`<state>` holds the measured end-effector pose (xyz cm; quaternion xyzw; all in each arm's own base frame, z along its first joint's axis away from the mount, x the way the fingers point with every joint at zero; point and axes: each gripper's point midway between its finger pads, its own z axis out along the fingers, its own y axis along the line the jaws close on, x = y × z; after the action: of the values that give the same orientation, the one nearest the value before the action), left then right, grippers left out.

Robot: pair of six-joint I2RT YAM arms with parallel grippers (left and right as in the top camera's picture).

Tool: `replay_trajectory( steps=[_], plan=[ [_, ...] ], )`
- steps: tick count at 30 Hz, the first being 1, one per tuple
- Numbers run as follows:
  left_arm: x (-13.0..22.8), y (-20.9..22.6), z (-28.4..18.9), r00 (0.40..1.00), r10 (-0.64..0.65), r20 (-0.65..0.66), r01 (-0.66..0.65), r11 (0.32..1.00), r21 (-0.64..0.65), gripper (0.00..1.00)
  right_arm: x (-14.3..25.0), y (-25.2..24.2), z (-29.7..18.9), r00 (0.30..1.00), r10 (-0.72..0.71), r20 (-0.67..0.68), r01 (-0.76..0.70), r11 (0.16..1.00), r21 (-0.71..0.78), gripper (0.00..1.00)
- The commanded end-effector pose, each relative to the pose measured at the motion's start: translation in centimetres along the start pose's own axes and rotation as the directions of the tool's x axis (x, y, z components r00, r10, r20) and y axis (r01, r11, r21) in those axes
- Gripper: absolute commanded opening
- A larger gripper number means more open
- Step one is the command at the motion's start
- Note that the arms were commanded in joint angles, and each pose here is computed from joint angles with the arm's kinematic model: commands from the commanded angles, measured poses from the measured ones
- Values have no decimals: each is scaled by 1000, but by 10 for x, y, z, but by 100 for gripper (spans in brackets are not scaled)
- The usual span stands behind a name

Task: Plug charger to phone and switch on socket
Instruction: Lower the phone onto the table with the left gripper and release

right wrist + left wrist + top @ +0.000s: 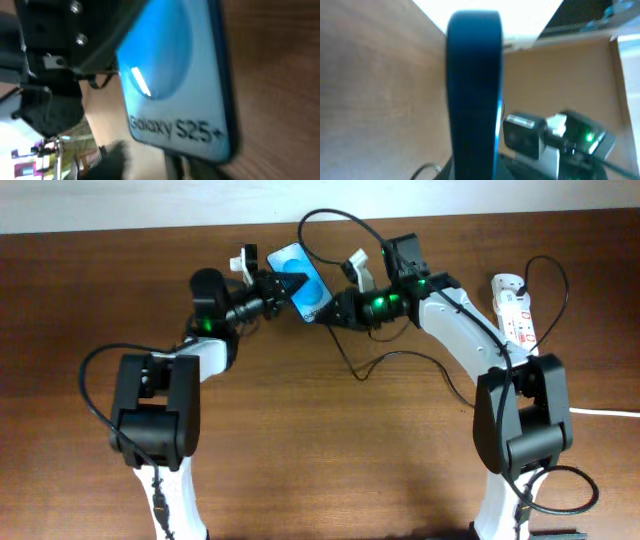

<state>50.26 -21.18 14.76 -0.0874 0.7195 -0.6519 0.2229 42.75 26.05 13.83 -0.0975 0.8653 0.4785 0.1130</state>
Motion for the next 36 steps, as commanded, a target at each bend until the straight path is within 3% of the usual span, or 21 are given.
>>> replay_trajectory(
  steps=[1,3,8,11,14,17,18,20,26,27,29,30,32,35,36],
  plan=[
    [70,-13,15,955,1,-296,21,997,72,0,-22,22,-15,992,-101,73,102,995,-13,75],
    [63,-12,11,961,0,-277,20,998,68,0,-24,22,-29,993,-80,82,83,996,-31,98],
    [37,-4,-7,977,48,-205,-36,997,62,0,-28,39,-123,950,-240,201,198,958,208,98],
    [45,21,-11,965,124,-231,-123,992,20,0,-15,69,-186,902,-342,264,250,912,326,98],
    [60,37,-13,940,198,-279,-204,979,8,0,9,56,-198,930,-302,209,200,895,399,98],
    [56,19,2,917,280,-286,-276,960,53,0,20,53,-196,946,-272,177,184,900,396,98],
    [48,23,9,910,313,-270,-324,946,6,0,21,53,-195,948,-267,174,181,901,395,98],
    [33,66,5,909,314,-275,-384,886,-258,0,22,52,-195,950,-264,169,180,901,395,98],
    [34,108,-25,880,266,-394,-449,735,-508,0,22,52,-195,948,-269,168,185,900,396,98],
    [31,115,-31,884,256,-391,-448,705,-551,9,23,52,-195,949,-267,167,184,900,395,98],
    [36,123,-33,889,228,-398,-432,705,-562,16,23,52,-195,949,-267,167,184,900,395,98],
    [40,129,-34,892,207,-402,-421,706,-570,31,23,52,-195,949,-267,167,183,900,395,98],
    [43,137,-40,896,177,-407,-410,684,-603,43,24,52,-195,951,-263,165,181,901,395,98],
    [45,141,-45,898,158,-410,-403,670,-623,82,26,51,-195,954,-255,159,175,902,393,98],
    [44,142,-47,900,152,-408,-399,665,-632,99,26,51,-195,955,-253,158,174,903,394,98]
  ],
)
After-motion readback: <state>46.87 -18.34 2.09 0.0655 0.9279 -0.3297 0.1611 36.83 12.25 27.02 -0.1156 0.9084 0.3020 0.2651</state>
